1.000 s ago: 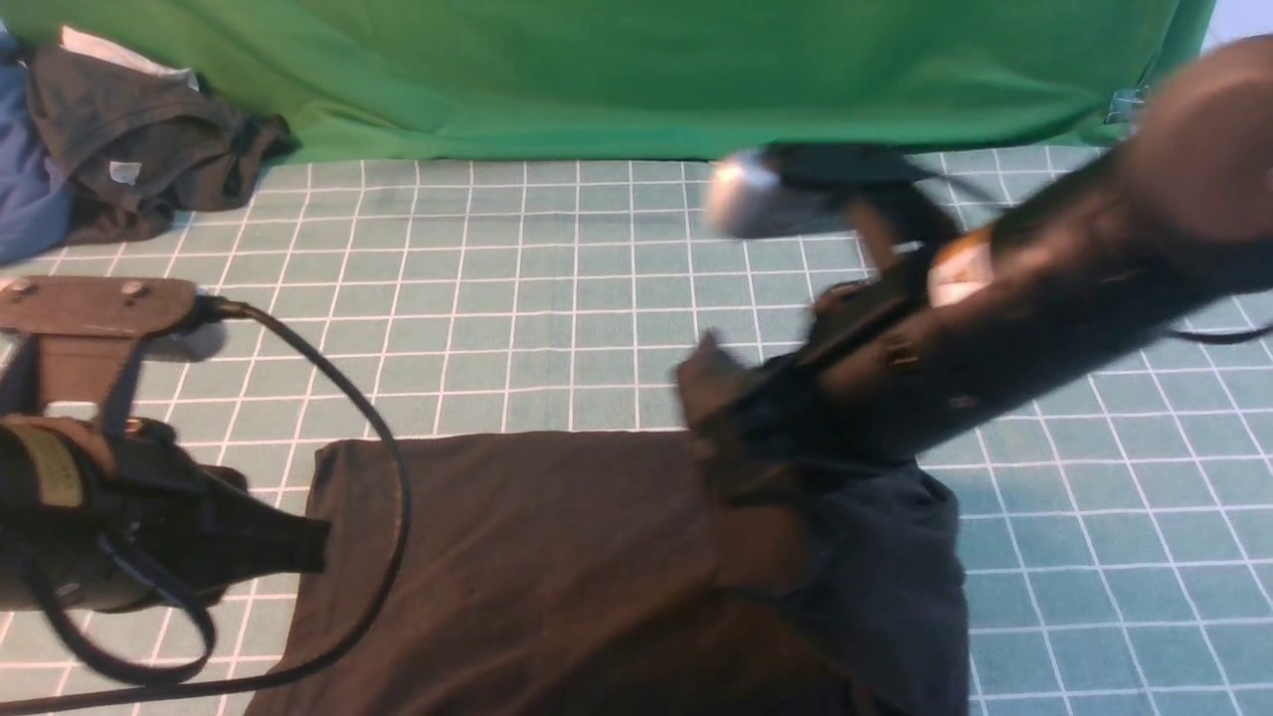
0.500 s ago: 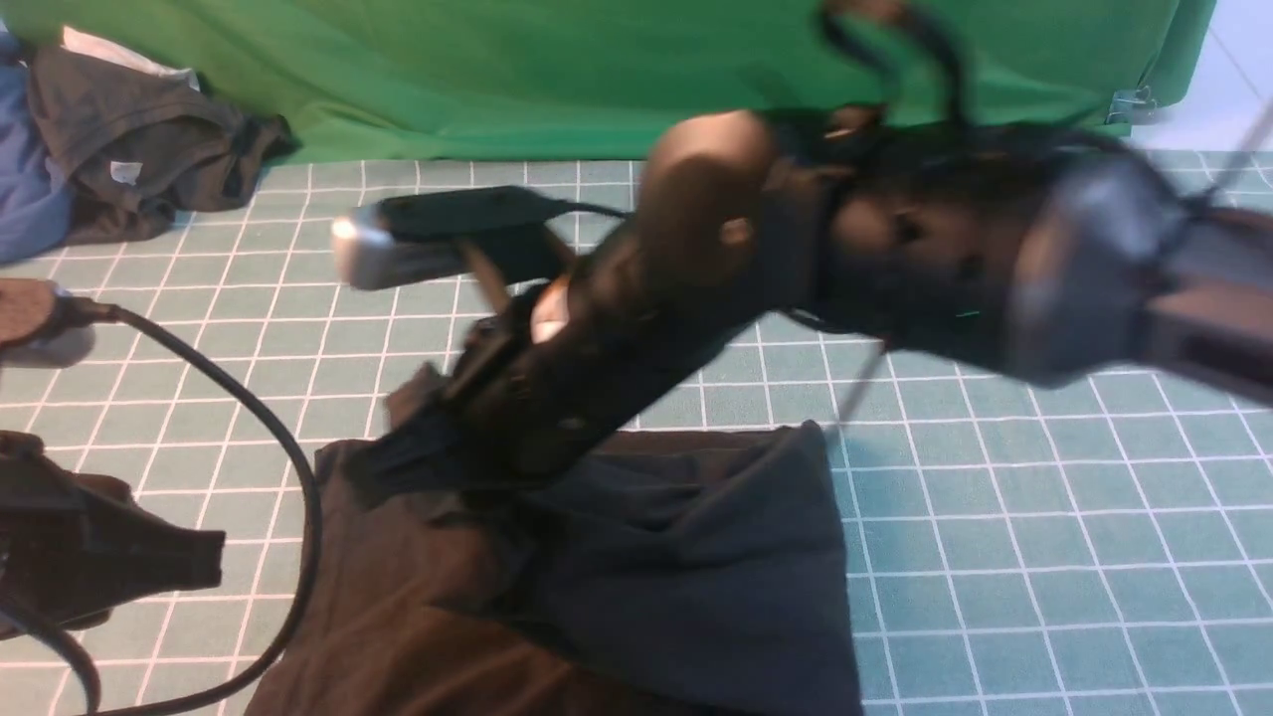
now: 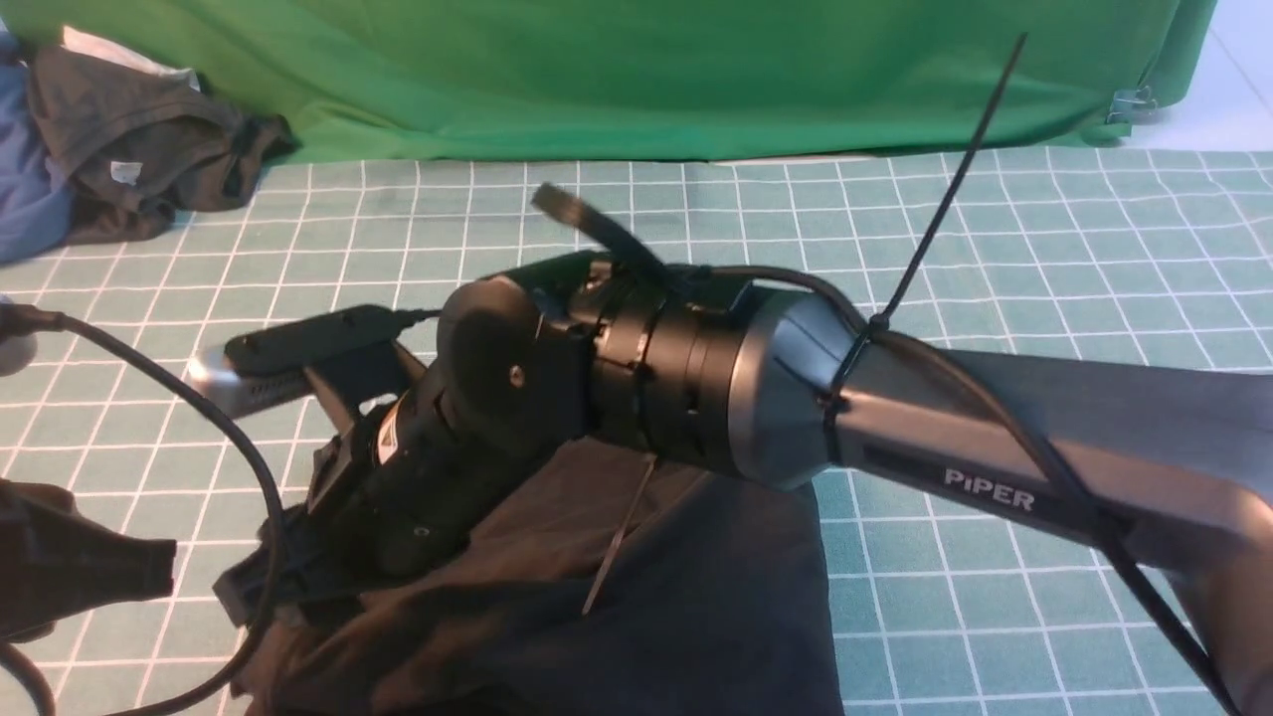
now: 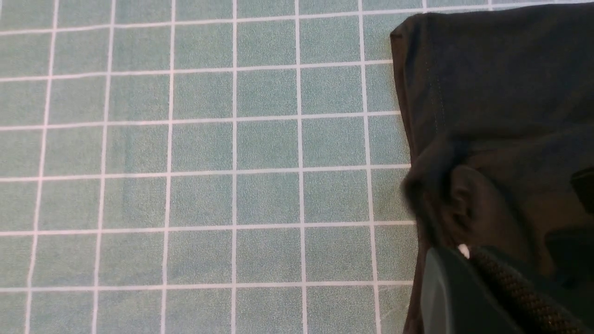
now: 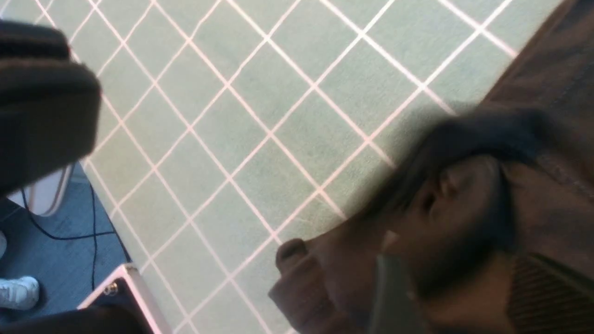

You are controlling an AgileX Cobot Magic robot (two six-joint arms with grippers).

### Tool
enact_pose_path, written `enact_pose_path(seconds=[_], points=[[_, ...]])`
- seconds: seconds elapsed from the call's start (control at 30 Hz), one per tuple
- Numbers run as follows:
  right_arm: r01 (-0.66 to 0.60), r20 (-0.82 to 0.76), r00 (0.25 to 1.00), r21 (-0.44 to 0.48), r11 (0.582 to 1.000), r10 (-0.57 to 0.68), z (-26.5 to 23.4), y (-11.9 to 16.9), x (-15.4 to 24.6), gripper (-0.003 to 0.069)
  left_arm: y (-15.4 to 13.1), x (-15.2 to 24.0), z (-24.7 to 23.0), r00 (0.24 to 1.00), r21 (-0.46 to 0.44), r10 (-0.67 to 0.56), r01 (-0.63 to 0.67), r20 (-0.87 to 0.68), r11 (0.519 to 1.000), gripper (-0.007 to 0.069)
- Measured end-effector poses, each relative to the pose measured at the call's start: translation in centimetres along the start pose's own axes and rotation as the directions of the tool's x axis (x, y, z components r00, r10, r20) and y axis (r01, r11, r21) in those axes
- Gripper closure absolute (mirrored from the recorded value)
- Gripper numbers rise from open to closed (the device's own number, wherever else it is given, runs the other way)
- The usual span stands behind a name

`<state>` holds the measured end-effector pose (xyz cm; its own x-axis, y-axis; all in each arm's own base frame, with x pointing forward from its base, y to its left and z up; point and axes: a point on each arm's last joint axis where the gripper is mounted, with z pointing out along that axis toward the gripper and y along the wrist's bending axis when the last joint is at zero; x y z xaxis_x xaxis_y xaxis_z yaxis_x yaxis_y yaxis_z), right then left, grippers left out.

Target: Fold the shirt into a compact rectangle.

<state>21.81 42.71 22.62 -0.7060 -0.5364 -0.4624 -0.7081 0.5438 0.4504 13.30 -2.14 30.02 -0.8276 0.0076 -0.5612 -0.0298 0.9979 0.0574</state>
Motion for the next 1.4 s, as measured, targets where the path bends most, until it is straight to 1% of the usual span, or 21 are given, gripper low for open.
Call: enact_pose_path(seconds=[0.03,0.07,0.1,0.17,0.2,0.27,0.3,0.37,0.4,0.47,0.53,0.57,0.6,0.67,0.77,0.83,0.87,0.93,1.1,1.23,1.4], points=[[0.054,-0.015,0.998,-0.001,0.999,-0.054,-0.2,0.1,0.0,0.0235,0.0,0.0,0.0,1.0,0.0,0.0,0.0,0.0,1.0,0.0618],[0.068,-0.014,0.998,-0.002,0.998,-0.068,-0.3,0.1,0.0,0.023,0.0,0.0,0.0,1.0,0.0,0.0,0.0,0.0,1.0,0.0618],[0.122,-0.038,0.992,-0.001,0.993,-0.122,-1.0,0.1,-0.2,0.022,0.0,0.0,0.0,1.0,0.0,0.0,0.0,0.001,1.0,0.0618],[0.182,-0.076,0.981,0.022,0.983,-0.18,-2.8,-0.3,-0.8,0.0237,0.0,0.0,0.0,1.0,0.001,-0.011,0.011,0.002,1.0,0.0618],[0.204,-0.097,0.975,0.047,0.978,-0.199,-4.0,-0.8,-1.1,0.0265,0.0,0.0,0.0,1.0,0.002,-0.015,0.015,0.004,1.0,0.0618],[0.241,-0.136,0.965,0.123,0.963,-0.224,-6.5,-2.3,-1.7,0.0352,-0.2,-0.2,0.0,0.999,0.02,-0.029,0.029,0.016,0.999,0.0618],[0.252,-0.167,0.96,0.161,0.954,-0.225,-8.2,-3.0,-1.8,0.043,-0.3,-0.2,0.0,0.999,0.034,-0.036,0.036,0.021,0.999,0.0618],[0.252,-0.201,0.958,0.239,0.938,-0.206,-10.9,-4.7,-1.9,0.0546,-0.7,-0.4,0.0,0.998,0.084,-0.059,0.056,0.035,0.995,0.0618],[0.243,-0.201,0.96,0.263,0.934,-0.193,-12.0,-5.3,-1.9,0.0585,-1.0,-0.5,0.0,0.996,0.105,-0.075,0.071,0.042,0.992,0.0618],[0.214,-0.195,0.968,0.303,0.929,-0.16,-14.3,-6.6,-1.5,0.0618,-1.6,-0.8,0.3,0.994,0.16,-0.105,0.097,0.04,0.982,0.0618],[0.187,-0.202,0.971,0.324,0.928,-0.125,-16.0,-7.5,-0.4,0.0628,-2.4,-1.1,0.9,0.993,0.21,-0.115,0.109,0.018,0.972,0.0618],[0.179,-0.201,0.973,0.327,0.928,-0.117,-16.2,-7.7,-0.2,0.0629,-2.5,-1.2,1.0,0.993,0.213,-0.115,0.11,0.011,0.971,0.0618],[0.159,-0.219,0.972,0.336,0.928,-0.087,-17.0,-8.3,1.2,0.0631,-3.3,-1.5,1.8,0.994,0.256,-0.111,0.112,-0.018,0.96,0.0618],[0.147,-0.233,0.97,0.34,0.929,-0.068,-17.1,-8.7,2.7,0.0631,-4.1,-2.0,3.0,0.994,0.29,-0.097,0.108,-0.051,0.951,0.0618],[0.105,-0.215,0.976,0.305,0.946,-0.039,-16.2,-8.8,4.2,0.0634,-5.3,-2.5,5.2,0.991,0.32,-0.078,0.109,-0.109,0.941,0.0618],[0.05,-0.194,0.981,0.245,0.968,-0.001,-14.6,-9.0,5.5,0.0636,-6.2,-2.5,7.4,0.982,0.322,-0.055,0.112,-0.182,0.94,0.0618],[0.046,-0.186,0.983,0.234,0.971,-0.002,-14.5,-9.0,5.6,0.0636,-6.2,-2.5,7.6,0.981,0.322,-0.053,0.113,-0.188,0.94,0.0618],[0.014,-0.186,0.982,0.202,0.979,0.025,-12.4,-9.8,7.1,0.0636,-7.1,-2.2,10.1,0.959,0.321,-0.012,0.107,-0.283,0.941,0.0618],[-0.038,-0.287,0.953,0.213,0.976,0.1,-8.6,-12.1,9.7,0.0636,-7.6,-1.1,12.5,0.92,0.301,0.037,0.089,-0.389,0.949,0.0618],[-0.068,-0.361,0.922,0.213,0.975,0.143,-7.0,-12.9,11.1,0.0636,-7.2,0.4,12.9,0.893,0.281,0.053,0.084,-0.446,0.956,0.0618],[-0.081,-0.364,0.918,0.217,0.973,0.157,-6.9,-13.0,11.5,0.0636,-7.0,0.5,12.1,0.903,0.289,0.055,0.079,-0.427,0.954,0.0618]])
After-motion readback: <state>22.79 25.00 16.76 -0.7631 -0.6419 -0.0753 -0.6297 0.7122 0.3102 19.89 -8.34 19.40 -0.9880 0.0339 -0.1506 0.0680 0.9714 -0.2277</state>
